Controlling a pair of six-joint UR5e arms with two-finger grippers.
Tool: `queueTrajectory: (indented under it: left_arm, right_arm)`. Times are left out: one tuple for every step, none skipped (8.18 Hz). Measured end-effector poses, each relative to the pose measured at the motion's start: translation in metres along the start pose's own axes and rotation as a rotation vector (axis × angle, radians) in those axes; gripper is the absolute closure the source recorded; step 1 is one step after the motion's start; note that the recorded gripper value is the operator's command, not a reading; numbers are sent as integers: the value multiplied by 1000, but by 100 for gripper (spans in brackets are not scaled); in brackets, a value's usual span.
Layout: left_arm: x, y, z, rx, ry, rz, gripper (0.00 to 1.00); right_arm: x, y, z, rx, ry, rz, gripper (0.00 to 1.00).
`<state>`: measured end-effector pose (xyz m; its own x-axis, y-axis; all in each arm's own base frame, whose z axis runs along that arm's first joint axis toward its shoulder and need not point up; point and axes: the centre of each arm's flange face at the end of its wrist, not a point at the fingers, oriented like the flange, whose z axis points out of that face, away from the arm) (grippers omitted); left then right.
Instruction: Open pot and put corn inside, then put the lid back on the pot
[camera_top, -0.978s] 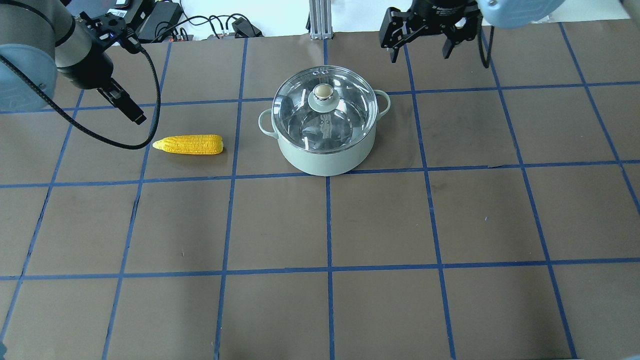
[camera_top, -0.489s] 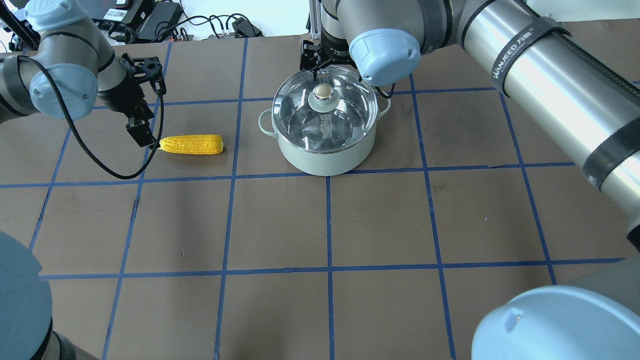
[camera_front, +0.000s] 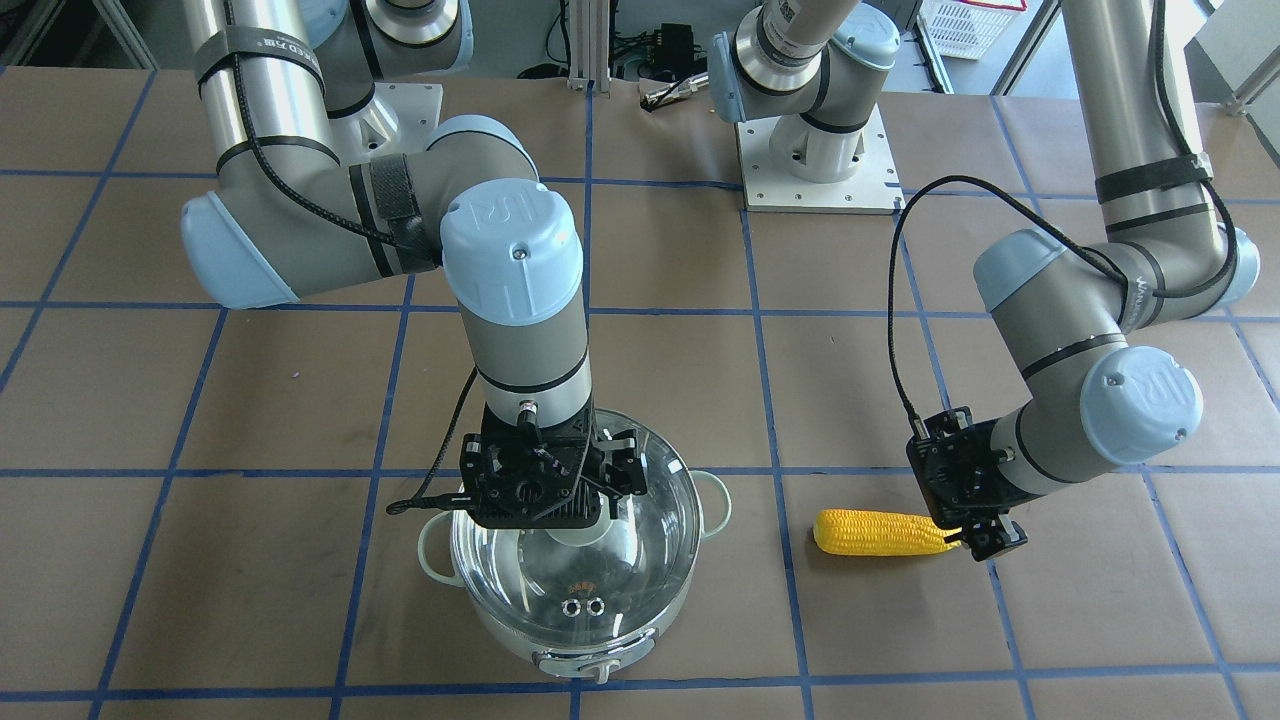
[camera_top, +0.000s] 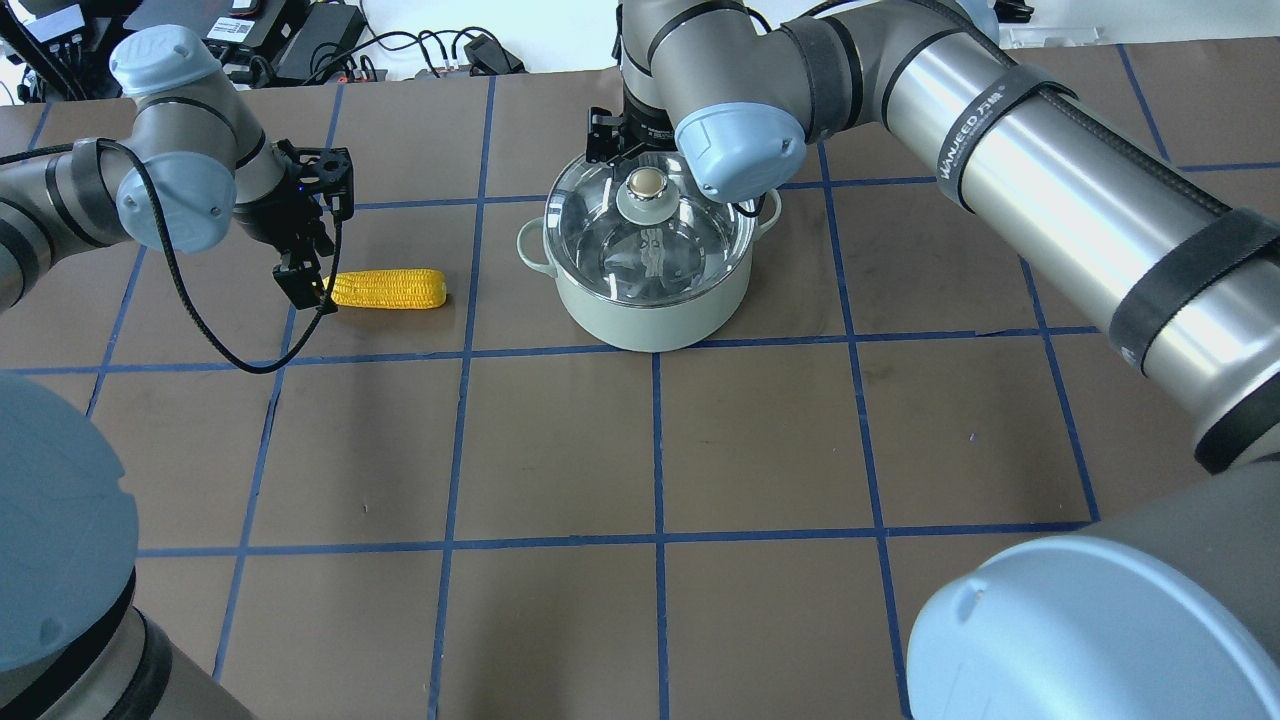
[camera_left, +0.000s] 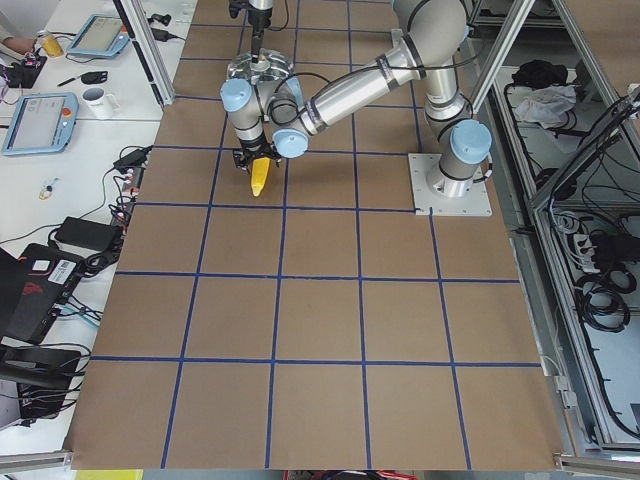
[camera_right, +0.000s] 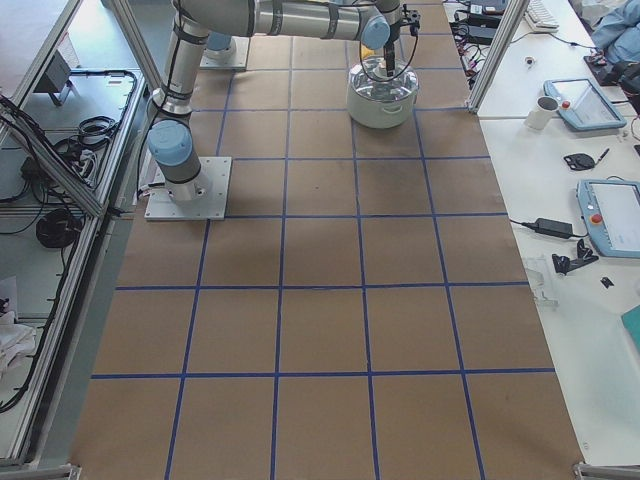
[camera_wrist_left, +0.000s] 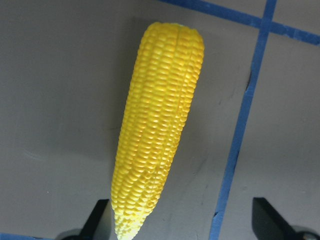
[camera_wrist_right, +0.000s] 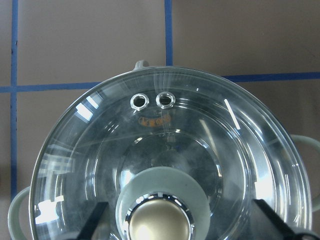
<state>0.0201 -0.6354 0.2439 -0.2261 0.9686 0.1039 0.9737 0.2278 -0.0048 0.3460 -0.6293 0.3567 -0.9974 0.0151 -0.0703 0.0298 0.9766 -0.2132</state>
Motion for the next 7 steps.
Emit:
queueTrajectory:
  left_arm:
    - [-5, -2, 6, 2, -14, 36, 0]
    - [-8, -5, 7, 16, -35, 73, 0]
    - [-10, -10, 8, 44, -54, 98, 0]
    - [-13, -14, 11, 61, -64, 118, 0]
    - [-16, -18, 17, 71, -80, 140, 0]
    - [-20, -21, 25, 82, -89, 161, 0]
    - [-22, -23, 30, 89, -91, 175, 0]
  right_arm:
    - [-2, 0, 4, 1, -2, -5, 11]
    - [-4, 1, 7, 1, -3, -7, 16]
    - [-5, 1, 8, 0, -5, -9, 20]
    - [-7, 2, 9, -1, -7, -13, 29]
    - [-9, 3, 10, -3, -9, -19, 42]
    - [-11, 4, 13, -7, -9, -24, 45]
    - [-12, 4, 14, -8, -9, -30, 55]
